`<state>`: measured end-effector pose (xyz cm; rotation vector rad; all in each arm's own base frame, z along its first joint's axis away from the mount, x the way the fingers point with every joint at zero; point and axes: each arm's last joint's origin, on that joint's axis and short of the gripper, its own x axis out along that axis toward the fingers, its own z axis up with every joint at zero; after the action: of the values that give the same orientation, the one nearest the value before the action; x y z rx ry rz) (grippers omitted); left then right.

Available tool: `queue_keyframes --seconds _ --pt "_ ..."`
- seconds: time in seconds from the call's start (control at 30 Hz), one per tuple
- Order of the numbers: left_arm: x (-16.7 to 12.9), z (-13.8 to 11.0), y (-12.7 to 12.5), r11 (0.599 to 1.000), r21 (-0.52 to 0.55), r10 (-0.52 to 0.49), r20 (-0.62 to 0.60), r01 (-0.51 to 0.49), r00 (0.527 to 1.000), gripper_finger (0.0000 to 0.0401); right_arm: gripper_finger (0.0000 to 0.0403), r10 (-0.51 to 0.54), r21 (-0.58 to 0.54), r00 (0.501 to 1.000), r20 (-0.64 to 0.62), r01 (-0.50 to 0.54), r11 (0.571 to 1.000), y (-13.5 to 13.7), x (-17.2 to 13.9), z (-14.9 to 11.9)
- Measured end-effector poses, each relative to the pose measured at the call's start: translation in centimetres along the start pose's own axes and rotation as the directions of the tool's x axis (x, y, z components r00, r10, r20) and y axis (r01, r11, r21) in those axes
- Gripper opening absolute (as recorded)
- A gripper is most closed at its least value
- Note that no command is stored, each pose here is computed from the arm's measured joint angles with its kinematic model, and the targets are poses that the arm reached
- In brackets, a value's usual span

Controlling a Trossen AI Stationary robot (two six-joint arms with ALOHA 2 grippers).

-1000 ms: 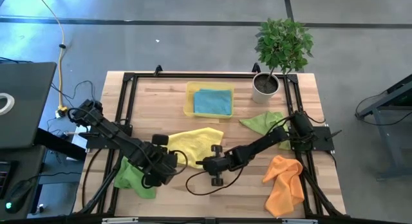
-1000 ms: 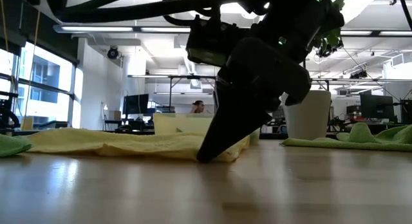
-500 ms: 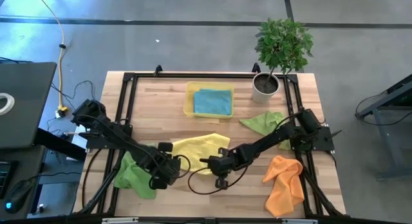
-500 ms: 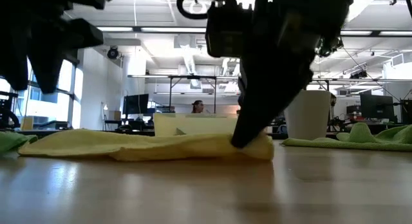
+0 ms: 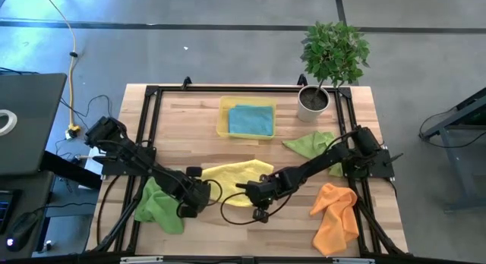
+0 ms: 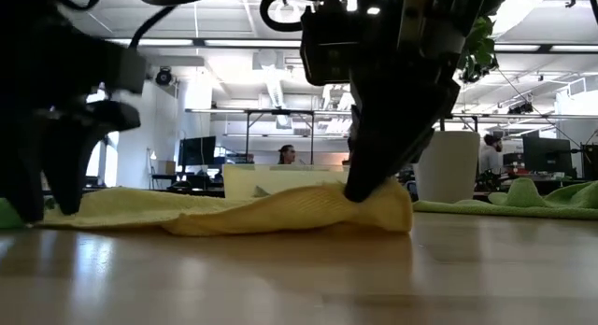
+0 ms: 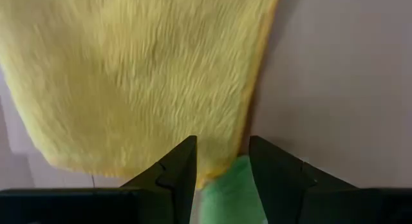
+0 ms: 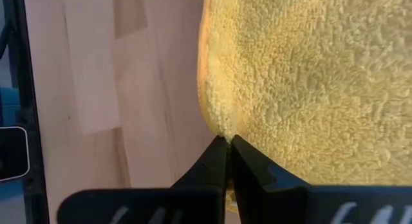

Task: Fold microfiber towels
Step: Fold the yellow microfiber cloth

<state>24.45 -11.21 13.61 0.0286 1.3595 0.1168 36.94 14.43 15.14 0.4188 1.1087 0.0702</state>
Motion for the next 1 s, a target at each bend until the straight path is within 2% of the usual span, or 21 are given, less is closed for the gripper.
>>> queue_keyframes --seconds 0.3,0.4,0.57,0.63,0.8,0.87,1.0 --pt "1.2 -1.0 0.3 1.000 -0.007 -0.017 0.034 0.018 0.999 0.0126 0.0000 0.004 -0.003 1.000 0.001 -0.004 1.000 0.0 0.0 0.0" --pt "1.2 -1.0 0.3 1.000 -0.007 -0.014 0.034 0.014 0.999 0.0097 0.0000 0.006 -0.003 1.000 0.002 -0.006 1.000 0.1 0.0 0.1" --pt "1.2 -0.9 0.4 0.999 -0.028 -0.034 0.025 0.035 0.999 0.0014 0.0000 0.006 -0.002 1.000 0.003 -0.006 1.000 0.1 0.0 0.1" --pt "1.1 -0.8 0.3 0.997 -0.060 -0.037 0.023 0.039 0.999 0.0008 0.0000 0.008 -0.003 1.000 0.001 -0.008 1.000 0.1 0.0 0.1" --pt "-1.4 0.4 -0.1 0.996 -0.061 -0.067 0.051 0.070 0.996 0.0003 0.0000 0.036 0.002 0.999 -0.001 -0.036 0.999 0.2 -1.5 0.4" --pt "-3.4 1.4 -0.3 0.991 -0.070 -0.104 0.098 0.111 0.990 0.0003 0.0000 0.040 0.000 0.999 0.010 -0.040 0.999 0.3 -2.8 0.6" --pt "-6.7 2.3 -0.1 0.984 -0.108 -0.132 0.118 0.144 0.984 0.0002 0.0000 0.028 0.004 0.998 0.049 -0.028 1.000 0.4 -6.1 1.0"
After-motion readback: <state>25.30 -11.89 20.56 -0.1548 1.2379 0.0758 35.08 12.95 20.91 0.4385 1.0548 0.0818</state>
